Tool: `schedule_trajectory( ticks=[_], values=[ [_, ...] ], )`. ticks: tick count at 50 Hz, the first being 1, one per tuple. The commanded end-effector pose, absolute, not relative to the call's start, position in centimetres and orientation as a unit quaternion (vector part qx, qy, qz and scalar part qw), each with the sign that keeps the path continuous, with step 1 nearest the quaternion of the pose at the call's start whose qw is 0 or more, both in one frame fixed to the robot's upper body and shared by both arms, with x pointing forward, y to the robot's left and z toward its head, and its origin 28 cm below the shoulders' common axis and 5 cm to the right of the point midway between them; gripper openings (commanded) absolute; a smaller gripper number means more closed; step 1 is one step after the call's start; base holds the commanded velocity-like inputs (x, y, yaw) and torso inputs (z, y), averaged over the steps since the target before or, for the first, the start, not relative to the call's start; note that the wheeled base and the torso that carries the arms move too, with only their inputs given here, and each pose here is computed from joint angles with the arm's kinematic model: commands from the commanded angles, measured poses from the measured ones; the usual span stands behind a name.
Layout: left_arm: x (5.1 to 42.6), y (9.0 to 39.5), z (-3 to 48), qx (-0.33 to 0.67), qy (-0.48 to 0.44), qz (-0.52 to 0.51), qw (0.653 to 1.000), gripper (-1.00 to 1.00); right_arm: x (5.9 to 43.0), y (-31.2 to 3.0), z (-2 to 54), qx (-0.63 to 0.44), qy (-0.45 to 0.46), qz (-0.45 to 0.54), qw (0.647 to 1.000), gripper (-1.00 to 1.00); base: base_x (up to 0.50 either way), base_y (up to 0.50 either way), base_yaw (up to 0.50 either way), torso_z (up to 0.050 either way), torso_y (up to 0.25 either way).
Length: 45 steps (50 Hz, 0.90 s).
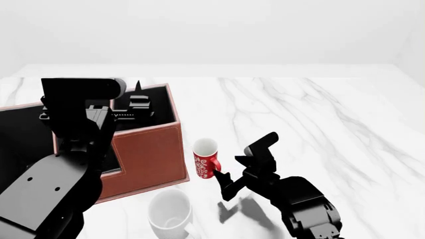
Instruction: Pick up the red mug and place it to the right of the caddy.
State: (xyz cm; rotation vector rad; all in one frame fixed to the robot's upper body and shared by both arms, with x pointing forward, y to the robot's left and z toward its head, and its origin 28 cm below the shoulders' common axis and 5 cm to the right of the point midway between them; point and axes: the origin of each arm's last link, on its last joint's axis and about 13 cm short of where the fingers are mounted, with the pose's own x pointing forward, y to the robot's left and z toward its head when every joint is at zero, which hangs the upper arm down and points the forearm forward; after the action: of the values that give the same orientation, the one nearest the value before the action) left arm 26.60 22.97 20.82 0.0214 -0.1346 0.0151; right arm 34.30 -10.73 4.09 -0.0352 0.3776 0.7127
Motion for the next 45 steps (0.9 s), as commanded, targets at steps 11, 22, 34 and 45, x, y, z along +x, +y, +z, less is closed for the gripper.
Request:
schedule_trajectory(
  ticks=[11,22,34,45],
  values=[
    [26.3,23.3,20.7,0.007,-0.069,0.011,0.998,1.0,23.0,-16.5,12.3,0.032,0.013,0.215,0.976,1.0,0.0,0.0,0.0,0.0,0.0],
    [26.1,23.3,20.8,0.008,-0.072,0.01,0.997,1.0,20.9,-16.7,18.2,0.142,-0.217,0.152,0.954,1.0,0.0,0.0,0.0,0.0,0.0],
    [26.3,23.1,21.0,0.009,-0.072,0.007,0.997,1.0,21.2,-15.7,16.8,0.099,-0.192,0.17,0.961,1.0,0.0,0.0,0.0,0.0,0.0],
    [26.4,22.9,21.1,0.01,-0.075,0.003,0.997,1.0,21.4,-15.7,16.7,0.103,-0.186,0.173,0.962,1.0,0.0,0.0,0.0,0.0,0.0]
  ],
)
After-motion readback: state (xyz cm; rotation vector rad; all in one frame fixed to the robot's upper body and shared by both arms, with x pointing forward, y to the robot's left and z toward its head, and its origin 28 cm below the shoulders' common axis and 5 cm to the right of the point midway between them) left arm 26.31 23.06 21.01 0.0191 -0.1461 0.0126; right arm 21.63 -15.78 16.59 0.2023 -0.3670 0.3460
